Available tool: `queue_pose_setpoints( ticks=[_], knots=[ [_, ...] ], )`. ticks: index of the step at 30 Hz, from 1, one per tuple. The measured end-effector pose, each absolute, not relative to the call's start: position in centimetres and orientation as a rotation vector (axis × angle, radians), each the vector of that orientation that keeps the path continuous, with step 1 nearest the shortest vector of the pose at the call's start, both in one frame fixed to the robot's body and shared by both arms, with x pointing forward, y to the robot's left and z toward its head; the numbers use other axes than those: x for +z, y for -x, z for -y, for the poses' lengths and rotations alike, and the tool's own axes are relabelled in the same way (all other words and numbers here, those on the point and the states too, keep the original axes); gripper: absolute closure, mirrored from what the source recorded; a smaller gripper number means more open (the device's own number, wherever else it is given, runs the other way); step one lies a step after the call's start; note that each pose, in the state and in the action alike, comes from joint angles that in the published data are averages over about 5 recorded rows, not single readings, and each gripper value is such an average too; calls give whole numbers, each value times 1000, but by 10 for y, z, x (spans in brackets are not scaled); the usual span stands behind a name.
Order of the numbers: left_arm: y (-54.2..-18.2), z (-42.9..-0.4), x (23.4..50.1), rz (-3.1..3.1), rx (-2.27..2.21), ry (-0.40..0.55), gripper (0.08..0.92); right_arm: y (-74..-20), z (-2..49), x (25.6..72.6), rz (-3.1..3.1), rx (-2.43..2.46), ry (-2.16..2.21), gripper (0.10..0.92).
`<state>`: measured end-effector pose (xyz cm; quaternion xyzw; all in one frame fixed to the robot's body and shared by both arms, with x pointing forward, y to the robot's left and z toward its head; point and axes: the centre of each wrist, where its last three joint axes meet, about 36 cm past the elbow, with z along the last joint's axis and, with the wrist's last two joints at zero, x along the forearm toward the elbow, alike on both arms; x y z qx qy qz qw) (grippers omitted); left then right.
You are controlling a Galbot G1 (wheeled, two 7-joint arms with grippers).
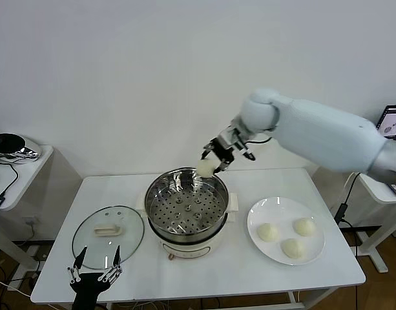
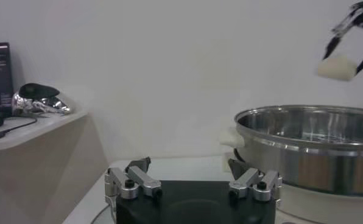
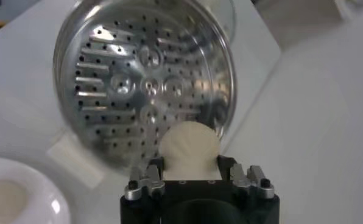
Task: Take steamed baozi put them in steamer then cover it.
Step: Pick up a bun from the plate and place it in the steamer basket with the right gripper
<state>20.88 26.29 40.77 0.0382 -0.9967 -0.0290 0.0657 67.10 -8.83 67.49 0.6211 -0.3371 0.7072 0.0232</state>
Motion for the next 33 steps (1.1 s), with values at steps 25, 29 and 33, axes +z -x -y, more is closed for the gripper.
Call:
queue_pose_setpoints(
  ticks=[25, 29, 33],
  knots=[
    [-212, -262, 414, 3030, -63, -125, 177, -695, 27, 584, 471, 2542, -2026, 355],
    [-211, -261, 415, 3030, -62, -122, 177, -698, 29, 584, 460, 2561, -2014, 245],
    [-212, -260, 416, 3034, -62, -122, 177, -697, 35, 600, 521, 2549, -1979, 203]
  ],
)
